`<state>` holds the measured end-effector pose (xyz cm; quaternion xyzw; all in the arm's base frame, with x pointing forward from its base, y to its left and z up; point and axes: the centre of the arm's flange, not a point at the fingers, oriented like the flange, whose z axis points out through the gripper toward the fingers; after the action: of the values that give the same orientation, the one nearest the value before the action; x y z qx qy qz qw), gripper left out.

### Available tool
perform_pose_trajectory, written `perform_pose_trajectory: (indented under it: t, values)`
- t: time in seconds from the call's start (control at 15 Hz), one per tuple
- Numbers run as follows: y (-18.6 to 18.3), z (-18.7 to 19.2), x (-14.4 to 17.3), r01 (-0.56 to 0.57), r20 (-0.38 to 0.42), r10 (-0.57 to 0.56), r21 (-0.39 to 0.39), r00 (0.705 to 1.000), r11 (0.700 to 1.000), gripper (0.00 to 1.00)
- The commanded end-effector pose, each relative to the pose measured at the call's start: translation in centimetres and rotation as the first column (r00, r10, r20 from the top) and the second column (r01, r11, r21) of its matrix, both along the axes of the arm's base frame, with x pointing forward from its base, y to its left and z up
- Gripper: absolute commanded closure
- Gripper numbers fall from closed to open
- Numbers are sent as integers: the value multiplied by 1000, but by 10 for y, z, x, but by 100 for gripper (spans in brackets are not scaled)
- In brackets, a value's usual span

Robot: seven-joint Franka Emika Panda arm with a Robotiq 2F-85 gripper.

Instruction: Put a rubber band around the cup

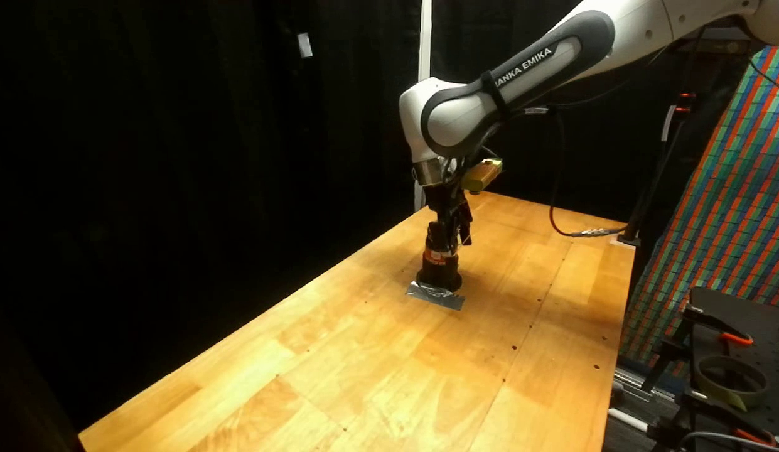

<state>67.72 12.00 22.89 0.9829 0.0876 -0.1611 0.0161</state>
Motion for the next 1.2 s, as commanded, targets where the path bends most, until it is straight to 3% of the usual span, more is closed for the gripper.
perform_pose_trajectory:
  t: [0.0,0.07,0.13,0.33,0.6,0.73,0.87,0.93,1.0,1.13]
  values:
    - [1,-2,-76,18,195,-9,-45,981,999,0]
    - [4,1,-78,18,257,-6,-46,966,999,25]
    - [7,4,-80,15,311,3,-54,950,998,27]
    - [13,11,-98,30,428,3,-71,904,997,49]
    - [17,13,-131,57,522,-14,-67,853,996,50]
    - [19,14,-154,74,530,-28,-66,848,995,50]
    - [21,24,-181,100,520,-54,-62,852,993,7]
    - [20,30,-194,109,522,-66,-53,851,993,8]
    - [20,35,-205,112,540,-65,-55,839,992,51]
    - [17,40,-220,97,595,-52,-44,802,994,48]
